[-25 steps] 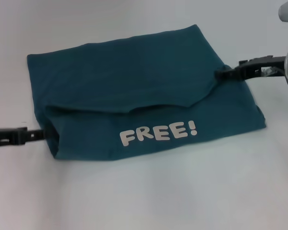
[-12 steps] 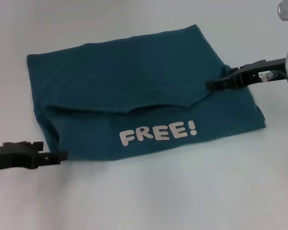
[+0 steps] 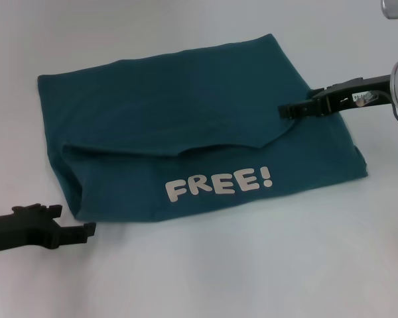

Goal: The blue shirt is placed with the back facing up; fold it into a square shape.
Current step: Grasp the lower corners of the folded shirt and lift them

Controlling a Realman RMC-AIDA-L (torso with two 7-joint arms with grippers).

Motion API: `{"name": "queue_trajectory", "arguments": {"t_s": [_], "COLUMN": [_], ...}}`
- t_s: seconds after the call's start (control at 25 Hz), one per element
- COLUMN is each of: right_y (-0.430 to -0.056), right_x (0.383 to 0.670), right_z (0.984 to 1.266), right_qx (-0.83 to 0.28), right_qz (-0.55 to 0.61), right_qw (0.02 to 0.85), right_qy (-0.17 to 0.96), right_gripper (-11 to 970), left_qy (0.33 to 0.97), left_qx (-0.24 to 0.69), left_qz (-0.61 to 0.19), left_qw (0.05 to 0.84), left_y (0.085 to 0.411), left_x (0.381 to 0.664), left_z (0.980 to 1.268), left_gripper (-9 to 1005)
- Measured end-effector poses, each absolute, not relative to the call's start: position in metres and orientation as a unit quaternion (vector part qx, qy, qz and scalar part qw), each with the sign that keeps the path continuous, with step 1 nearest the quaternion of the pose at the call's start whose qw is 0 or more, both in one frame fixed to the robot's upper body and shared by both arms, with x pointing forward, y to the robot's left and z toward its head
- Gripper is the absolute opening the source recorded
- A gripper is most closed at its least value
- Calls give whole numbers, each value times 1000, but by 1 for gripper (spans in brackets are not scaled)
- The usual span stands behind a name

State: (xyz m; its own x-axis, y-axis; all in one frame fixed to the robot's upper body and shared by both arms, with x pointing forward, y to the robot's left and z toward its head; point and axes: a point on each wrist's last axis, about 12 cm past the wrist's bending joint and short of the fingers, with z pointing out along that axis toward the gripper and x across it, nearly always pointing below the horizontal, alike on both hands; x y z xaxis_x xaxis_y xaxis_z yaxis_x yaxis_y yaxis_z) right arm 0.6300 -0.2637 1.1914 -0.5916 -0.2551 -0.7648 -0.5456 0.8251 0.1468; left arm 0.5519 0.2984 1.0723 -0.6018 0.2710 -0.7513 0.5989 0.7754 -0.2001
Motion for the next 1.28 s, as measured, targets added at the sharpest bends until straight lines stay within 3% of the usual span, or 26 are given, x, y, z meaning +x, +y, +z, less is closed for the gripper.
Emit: {"name": "queue_trajectory", "arguments": {"t_s": [0.92,1.16,1.28], "right_y": [-259,-259,-260], "right_x": [634,635,635], "right_z": [1184,1185,1185], "right_qx": [-222,-220,-218], "right_qz": [190,188,187], "right_qw": [390,394,396], "right_qy": [873,872,872], "right_gripper": [915,916,915], "left_qy": [869,867,866], "left_qx": [257,264,269], "left_qz": [-147,-150,-151], "left_qw": [397,395,394], "left_y": [272,268,266], "left_x": [578,579,579], "left_z": [1055,1054,1054], "left_gripper": [937,791,654]}}
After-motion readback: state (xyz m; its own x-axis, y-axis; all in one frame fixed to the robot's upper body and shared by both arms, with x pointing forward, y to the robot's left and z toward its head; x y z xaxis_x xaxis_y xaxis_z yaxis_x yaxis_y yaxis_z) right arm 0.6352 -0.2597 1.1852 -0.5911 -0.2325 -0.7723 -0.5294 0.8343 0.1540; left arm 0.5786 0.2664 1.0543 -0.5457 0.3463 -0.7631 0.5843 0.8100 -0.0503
